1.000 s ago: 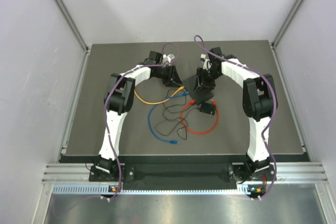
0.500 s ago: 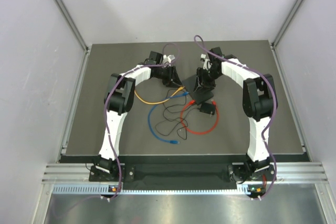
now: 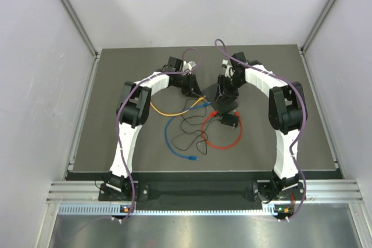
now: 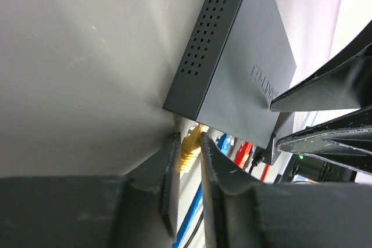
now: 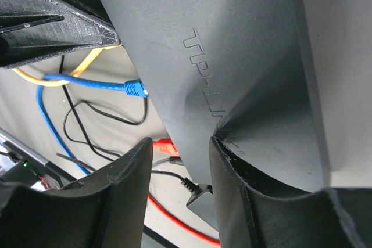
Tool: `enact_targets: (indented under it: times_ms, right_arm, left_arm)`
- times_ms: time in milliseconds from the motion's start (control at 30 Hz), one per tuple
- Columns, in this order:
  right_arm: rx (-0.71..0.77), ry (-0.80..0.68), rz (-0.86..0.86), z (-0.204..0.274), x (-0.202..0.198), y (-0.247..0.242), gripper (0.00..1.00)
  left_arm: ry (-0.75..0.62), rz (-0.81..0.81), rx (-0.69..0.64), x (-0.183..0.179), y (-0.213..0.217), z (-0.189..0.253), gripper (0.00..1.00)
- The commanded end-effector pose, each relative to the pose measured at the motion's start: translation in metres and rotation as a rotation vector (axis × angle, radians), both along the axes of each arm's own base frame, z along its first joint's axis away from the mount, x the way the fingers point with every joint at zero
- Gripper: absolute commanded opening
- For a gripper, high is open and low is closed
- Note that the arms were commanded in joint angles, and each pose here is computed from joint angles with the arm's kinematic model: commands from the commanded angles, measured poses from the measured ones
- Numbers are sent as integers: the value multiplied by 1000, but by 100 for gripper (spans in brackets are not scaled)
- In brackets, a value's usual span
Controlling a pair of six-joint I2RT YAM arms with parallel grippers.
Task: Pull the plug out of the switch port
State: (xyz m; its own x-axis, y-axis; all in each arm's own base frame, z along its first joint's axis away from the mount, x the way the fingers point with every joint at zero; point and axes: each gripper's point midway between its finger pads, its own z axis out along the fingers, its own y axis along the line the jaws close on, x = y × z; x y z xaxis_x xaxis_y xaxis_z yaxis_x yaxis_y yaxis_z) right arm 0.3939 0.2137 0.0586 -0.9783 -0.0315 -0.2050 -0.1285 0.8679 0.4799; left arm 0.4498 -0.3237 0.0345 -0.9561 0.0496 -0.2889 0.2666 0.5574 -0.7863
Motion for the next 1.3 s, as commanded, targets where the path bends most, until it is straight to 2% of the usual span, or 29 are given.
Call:
enact_targets:
  times_ms: [0,133,300,367,567,600,667,800,867,1267]
  right_arm:
    - [-9,-28,23,3,6,3,44]
    - [-21,-28,28,3,4,5,44]
    - [-80,-67,67,6,5,8,45]
    - [-114,-100,81,11,7,10,47]
    - [-269,-188,105,23,14,-4,64]
    - [-293,-197,109,23,14,-6,72]
    - [-361,-209,115,19,14,-8,82]
    - [-483,-241,152,13,14,-6,96]
    - [-507,-247,164,11,15,-5,100]
    - [-571,-196,155,-18,22,-13,100]
  left_arm:
    - [4,22,99,0,6,-18,19]
    - [2,41,142,2,11,-25,17]
    - [31,52,171,2,14,-29,0]
    - [27,52,179,3,15,-30,0]
    - [49,40,201,-2,18,-36,0]
    - [55,37,205,-4,19,-37,0]
    - [57,29,220,-6,21,-36,0]
    - [59,22,229,-7,23,-36,0]
    - [69,18,229,-9,23,-37,0]
    - [95,8,235,-10,22,-40,0]
